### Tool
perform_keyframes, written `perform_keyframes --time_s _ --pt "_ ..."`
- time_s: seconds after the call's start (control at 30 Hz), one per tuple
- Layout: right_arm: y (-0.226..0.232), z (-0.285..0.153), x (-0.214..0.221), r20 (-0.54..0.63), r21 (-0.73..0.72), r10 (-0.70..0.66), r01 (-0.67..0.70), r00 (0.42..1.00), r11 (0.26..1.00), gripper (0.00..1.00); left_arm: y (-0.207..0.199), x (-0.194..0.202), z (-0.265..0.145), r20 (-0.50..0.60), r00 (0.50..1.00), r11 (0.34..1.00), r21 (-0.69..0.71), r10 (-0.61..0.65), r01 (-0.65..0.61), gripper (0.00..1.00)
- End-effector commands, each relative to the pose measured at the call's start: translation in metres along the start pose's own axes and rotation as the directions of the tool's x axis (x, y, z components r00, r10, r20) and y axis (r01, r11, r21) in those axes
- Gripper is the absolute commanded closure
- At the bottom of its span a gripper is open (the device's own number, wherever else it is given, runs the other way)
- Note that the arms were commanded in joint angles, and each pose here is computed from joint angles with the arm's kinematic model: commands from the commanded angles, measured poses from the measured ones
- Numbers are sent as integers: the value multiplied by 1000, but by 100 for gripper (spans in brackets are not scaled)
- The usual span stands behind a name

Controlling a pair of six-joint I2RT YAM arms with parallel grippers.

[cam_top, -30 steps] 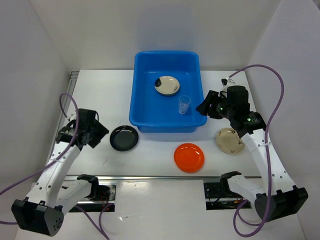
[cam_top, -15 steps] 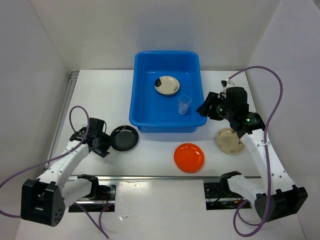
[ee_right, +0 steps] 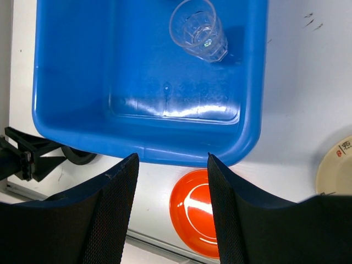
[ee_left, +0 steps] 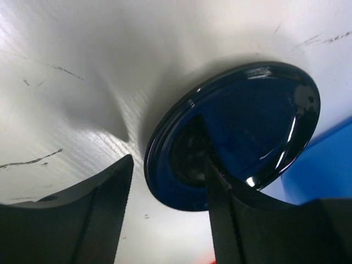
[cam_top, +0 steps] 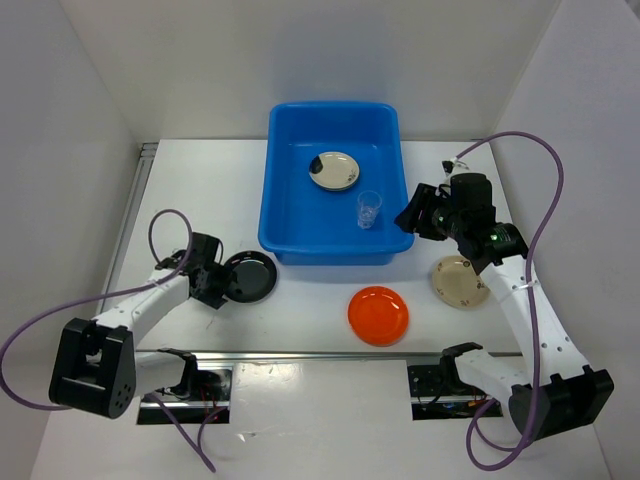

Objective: Place the mixed dishes into the plastic bin

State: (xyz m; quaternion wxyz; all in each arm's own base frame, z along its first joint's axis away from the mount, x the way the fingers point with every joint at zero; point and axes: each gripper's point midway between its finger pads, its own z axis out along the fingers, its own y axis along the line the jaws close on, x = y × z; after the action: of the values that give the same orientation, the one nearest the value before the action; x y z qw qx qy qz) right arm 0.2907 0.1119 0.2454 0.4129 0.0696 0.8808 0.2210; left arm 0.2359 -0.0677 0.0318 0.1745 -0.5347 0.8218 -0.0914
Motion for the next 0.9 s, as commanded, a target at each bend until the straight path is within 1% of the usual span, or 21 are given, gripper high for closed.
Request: perform_keyframes --time_s 0.0,0.1,0.17,0.2,0.23,0.3,0.33,0.43,0.47,0.53,0.6,0.67,0.8,0.83,0.87 --pt "-1 -1 -2 9 16 -22 22 1000 1000 41 6 1 11 20 999 999 -16 -34 35 39" --pt "-4 -1 0 4 28 -30 30 1000 999 41 17 3 17 25 998 997 -46 -65 66 39" --pt "-6 -1 -1 10 40 -31 30 999 999 41 14 7 14 41 996 997 -24 -73 74 43" --pt "-4 -2 -5 18 36 -32 31 999 999 41 17 7 14 41 996 996 -25 -84 85 43" --pt "-4 -2 -5 18 36 -32 31 999 999 41 11 8 11 41 995 996 3 -89 89 45" --pt "-4 -2 -5 18 36 -32 31 999 999 41 15 7 12 60 992 994 3 -109 109 45" --pt "-3 -1 -7 19 35 -32 31 999 999 41 13 7 10 61 990 992 15 -125 125 50" --pt "-2 -3 -9 21 35 -32 32 999 999 41 12 4 9 82 984 988 29 -156 154 57" --pt "-3 -1 -8 12 38 -31 30 999 999 41 12 6 9 79 986 989 31 -148 146 62" --pt "-1 -3 -11 22 34 -42 41 999 999 41 9 4 9 87 982 985 43 -170 167 67" --pt "-1 -3 -11 22 34 -42 41 999 999 41 6 4 9 93 982 986 53 -165 160 72" --pt "-1 -3 -11 22 34 -42 41 999 999 41 5 2 10 103 979 984 47 -175 171 73" --pt "-2 -1 -8 10 30 -40 40 999 999 41 -6 -4 9 125 975 981 80 -185 176 75" --pt "-1 -4 -9 18 26 -42 41 999 999 41 -7 -3 12 124 973 978 88 -197 187 77" --pt "-1 -4 -9 18 26 -42 41 999 999 41 -7 -3 12 124 973 978 88 -197 187 82"
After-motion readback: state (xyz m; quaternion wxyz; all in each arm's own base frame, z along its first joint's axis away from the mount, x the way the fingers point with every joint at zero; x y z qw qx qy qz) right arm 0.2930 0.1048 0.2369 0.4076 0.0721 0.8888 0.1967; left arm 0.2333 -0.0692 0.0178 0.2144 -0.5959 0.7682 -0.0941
